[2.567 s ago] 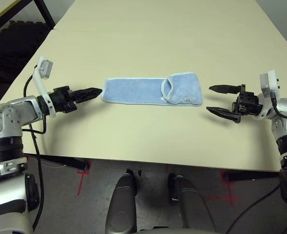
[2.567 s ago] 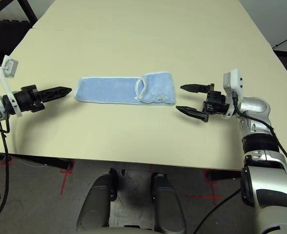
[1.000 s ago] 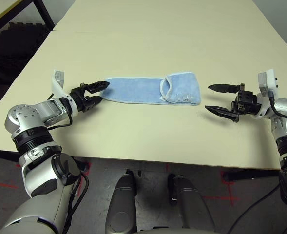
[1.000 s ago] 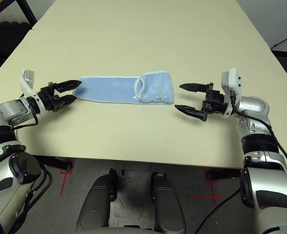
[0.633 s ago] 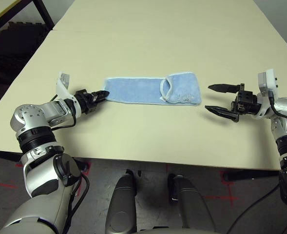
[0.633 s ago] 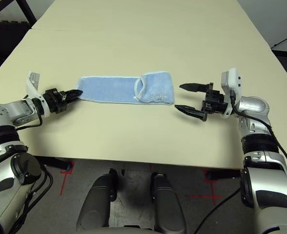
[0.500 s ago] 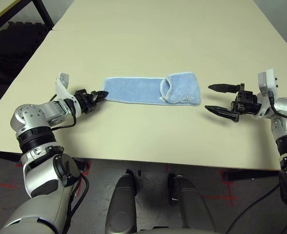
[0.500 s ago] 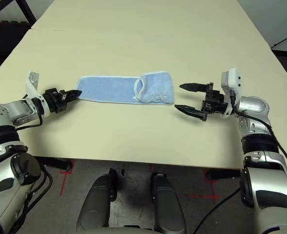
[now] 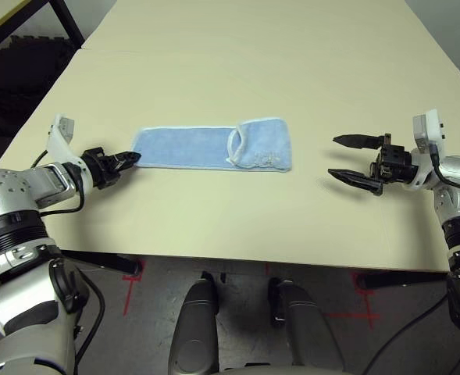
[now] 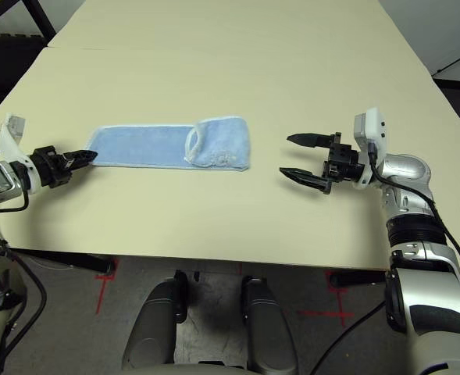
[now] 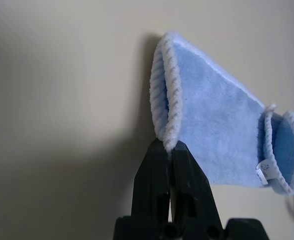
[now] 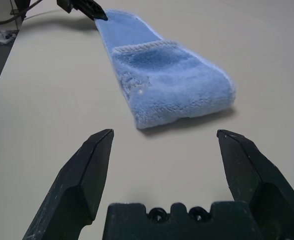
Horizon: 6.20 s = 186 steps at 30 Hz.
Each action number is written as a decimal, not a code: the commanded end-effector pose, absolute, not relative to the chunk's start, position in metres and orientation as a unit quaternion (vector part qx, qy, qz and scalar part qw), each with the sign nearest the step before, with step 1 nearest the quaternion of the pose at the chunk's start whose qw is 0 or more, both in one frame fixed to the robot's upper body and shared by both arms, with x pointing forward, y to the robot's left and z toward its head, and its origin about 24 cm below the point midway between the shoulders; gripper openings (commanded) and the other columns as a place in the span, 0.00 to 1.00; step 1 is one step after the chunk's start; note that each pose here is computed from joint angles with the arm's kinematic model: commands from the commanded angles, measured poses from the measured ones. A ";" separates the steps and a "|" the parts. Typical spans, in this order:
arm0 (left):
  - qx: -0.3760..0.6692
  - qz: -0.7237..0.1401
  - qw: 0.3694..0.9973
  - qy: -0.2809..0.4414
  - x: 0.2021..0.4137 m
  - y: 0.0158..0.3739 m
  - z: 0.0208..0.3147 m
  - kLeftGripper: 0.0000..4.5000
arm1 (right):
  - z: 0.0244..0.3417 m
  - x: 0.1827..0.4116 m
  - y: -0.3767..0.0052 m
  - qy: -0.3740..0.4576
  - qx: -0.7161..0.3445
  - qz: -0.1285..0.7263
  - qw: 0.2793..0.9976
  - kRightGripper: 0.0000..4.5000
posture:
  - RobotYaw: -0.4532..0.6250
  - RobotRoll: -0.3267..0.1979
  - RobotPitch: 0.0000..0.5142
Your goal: Fold the towel and set it aside.
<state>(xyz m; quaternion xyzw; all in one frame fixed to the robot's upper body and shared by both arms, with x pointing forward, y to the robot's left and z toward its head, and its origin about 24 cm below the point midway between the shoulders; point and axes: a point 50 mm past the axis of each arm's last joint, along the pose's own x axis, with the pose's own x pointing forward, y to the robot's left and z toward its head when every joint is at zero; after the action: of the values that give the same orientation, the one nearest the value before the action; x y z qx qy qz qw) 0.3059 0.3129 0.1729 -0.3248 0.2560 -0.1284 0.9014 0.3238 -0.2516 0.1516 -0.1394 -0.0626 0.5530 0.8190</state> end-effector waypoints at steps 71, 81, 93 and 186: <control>-0.077 -0.493 0.828 0.256 0.338 0.101 0.211 0.25 | 0.150 0.327 -0.243 -0.060 -0.149 0.556 0.816 1.00 | 0.48 0.62 0.39; -0.051 -0.562 0.807 0.173 0.329 0.100 0.219 0.99 | 0.154 0.329 -0.240 -0.066 -0.148 0.557 0.814 1.00 | 0.48 0.62 0.37; 0.026 -0.644 0.764 0.028 0.318 0.142 0.223 0.99 | 0.172 0.339 -0.219 -0.094 -0.105 0.582 0.801 1.00 | 0.48 0.62 0.35; 0.206 -0.549 0.807 0.075 0.368 0.210 0.138 0.00 | 0.117 0.374 -0.154 0.036 -0.158 0.544 0.824 0.00 | 0.46 0.62 0.36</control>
<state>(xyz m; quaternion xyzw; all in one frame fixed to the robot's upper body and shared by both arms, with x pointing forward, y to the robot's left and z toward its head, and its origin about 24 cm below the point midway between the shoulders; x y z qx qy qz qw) 0.3699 0.2030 0.1425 0.2039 0.0590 -0.5519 0.8064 0.3757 -0.1406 0.1249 -0.1683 0.0099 0.5506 0.8175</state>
